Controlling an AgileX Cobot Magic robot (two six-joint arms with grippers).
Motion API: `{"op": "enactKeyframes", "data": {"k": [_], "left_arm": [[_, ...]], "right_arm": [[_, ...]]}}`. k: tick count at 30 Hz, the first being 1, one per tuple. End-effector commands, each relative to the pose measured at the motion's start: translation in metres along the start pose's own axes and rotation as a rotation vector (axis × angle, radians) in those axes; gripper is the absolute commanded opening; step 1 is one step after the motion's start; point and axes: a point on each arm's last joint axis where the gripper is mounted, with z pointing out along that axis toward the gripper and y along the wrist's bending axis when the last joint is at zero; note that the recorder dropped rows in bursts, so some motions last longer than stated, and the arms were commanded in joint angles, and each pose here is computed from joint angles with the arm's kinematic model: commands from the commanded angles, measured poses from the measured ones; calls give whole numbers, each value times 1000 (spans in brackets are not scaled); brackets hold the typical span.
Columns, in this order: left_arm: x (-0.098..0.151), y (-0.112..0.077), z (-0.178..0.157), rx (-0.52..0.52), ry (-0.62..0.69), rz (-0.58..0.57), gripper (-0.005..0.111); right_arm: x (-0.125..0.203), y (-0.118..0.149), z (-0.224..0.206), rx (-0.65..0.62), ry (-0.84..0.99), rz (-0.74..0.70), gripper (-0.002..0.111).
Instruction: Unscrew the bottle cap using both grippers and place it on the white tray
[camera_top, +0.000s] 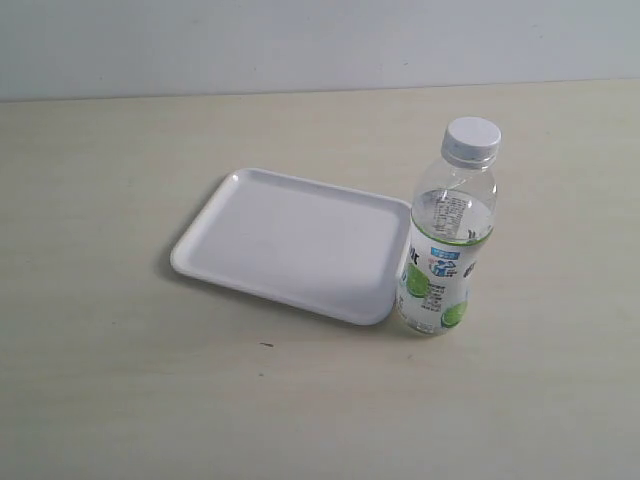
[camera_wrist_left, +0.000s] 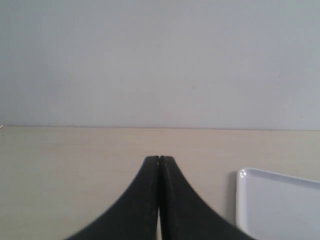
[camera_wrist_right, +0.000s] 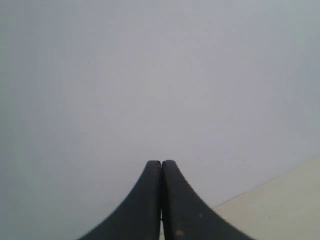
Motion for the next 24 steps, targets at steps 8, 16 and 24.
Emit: {"op": "enactKeyframes", "data": {"k": [8, 16, 24], "left_arm": [[-1, -1, 0, 9, -15, -12, 0], [-1, -1, 0, 9, -15, -12, 0], [-1, -1, 0, 9, -15, -12, 0]], "right_arm": [[15, -2, 7, -1, 157, -250, 0], [55, 10, 34, -272, 511, -431, 0], [94, 3, 51, -344, 783, -352, 0]]}}
